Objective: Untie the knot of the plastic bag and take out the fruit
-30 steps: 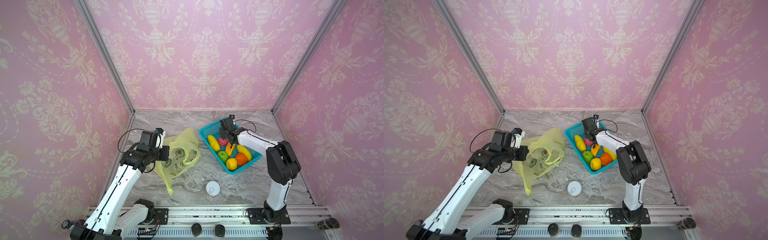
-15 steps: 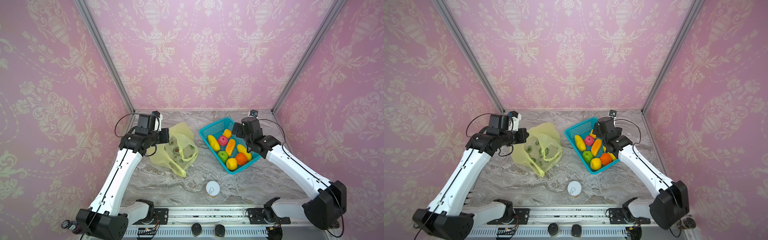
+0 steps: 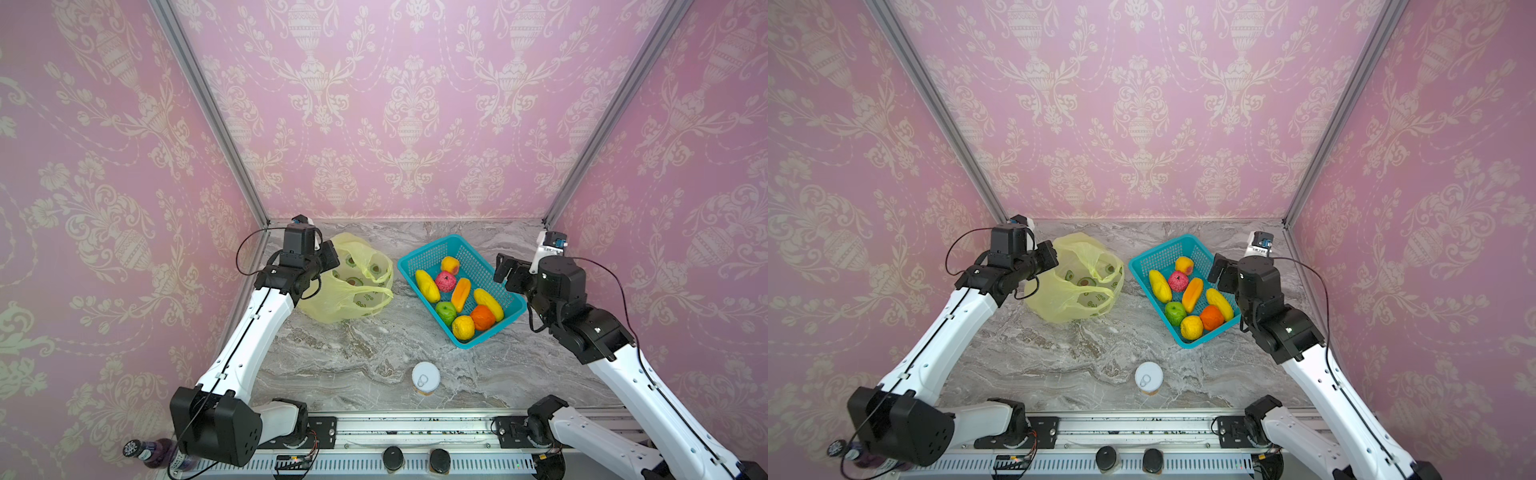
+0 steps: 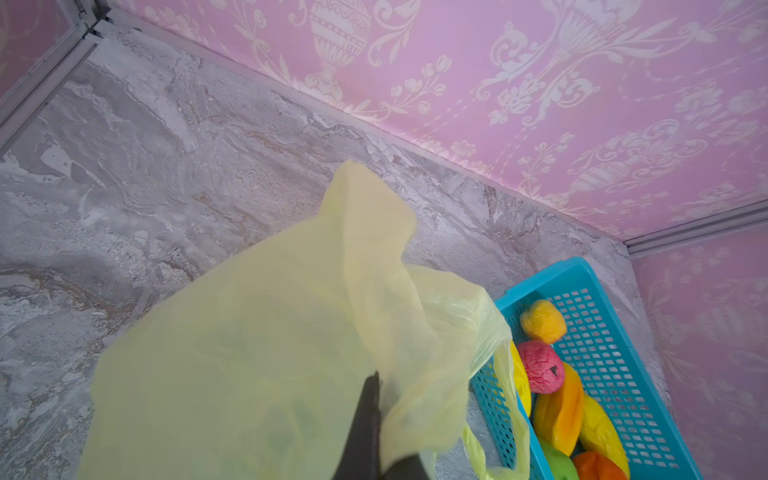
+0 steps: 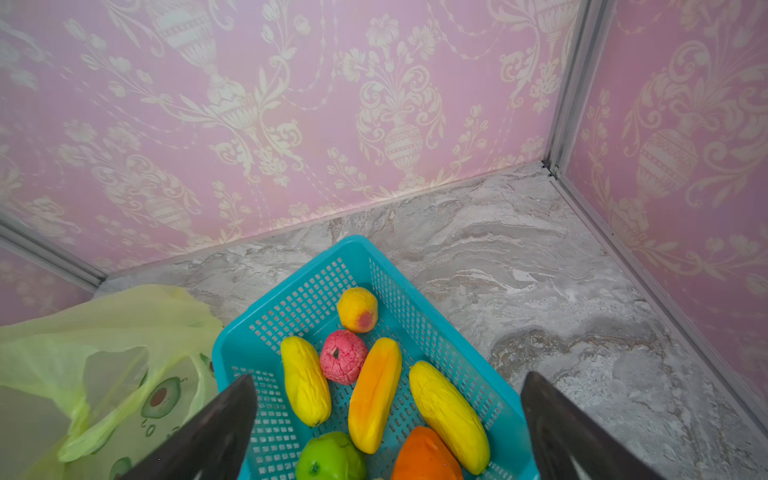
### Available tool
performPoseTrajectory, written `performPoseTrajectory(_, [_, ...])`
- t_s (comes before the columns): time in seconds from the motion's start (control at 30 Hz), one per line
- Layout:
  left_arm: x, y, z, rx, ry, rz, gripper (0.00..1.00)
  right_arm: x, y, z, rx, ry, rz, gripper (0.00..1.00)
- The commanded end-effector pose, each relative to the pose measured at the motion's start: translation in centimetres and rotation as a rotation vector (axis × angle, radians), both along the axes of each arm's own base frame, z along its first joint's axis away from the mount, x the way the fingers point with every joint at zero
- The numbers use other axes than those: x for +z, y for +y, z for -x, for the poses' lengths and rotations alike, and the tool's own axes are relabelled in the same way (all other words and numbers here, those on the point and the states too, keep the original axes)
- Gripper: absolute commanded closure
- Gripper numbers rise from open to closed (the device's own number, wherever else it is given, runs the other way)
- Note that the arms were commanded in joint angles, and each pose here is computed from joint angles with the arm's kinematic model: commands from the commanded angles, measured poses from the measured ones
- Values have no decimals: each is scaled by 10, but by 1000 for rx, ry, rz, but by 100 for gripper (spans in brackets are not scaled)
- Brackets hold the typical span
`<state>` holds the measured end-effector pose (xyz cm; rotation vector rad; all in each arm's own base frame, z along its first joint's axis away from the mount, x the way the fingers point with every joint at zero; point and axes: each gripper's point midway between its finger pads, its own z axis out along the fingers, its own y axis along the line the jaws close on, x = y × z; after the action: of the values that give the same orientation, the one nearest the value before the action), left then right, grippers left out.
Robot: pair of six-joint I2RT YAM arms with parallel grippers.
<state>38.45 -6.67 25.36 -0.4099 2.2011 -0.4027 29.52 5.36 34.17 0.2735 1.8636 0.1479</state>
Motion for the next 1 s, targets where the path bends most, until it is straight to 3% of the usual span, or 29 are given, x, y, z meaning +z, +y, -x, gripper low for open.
performPoseTrajectory(0.0, [0,15,-8,82,-80,-15,98,13,-14,9,-25,-84,63,0])
performPoseTrajectory(0.13, [-10,14,-3,65,-69,-27,77,-13,-45,16,-166,-77,187,0])
performPoseTrajectory(0.23, [-13,13,1,50,-39,-31,40,-40,-65,18,-263,-59,252,0])
performPoseTrajectory(0.27, [-11,13,3,49,-25,-30,12,-50,-70,17,-286,-54,266,0])
performPoseTrajectory(0.3, [-8,11,4,42,-19,-28,1,-57,-74,16,-302,-51,278,0])
performPoseTrajectory(0.53, [44,-7,19,-46,-1,55,1,-111,-104,-1,-416,41,288,0])
performPoseTrajectory(0.67, [70,7,41,-26,-22,-17,1,-129,-121,1,-505,58,301,0])
performPoseTrajectory(0.73, [80,23,53,23,-44,-84,1,-141,-131,3,-539,72,283,0])
performPoseTrajectory(0.87, [85,72,90,244,-134,-198,1,-164,-153,13,-631,121,254,0])
performPoseTrajectory(0.97, [69,104,119,411,-201,-242,1,-182,-167,20,-678,190,188,0])
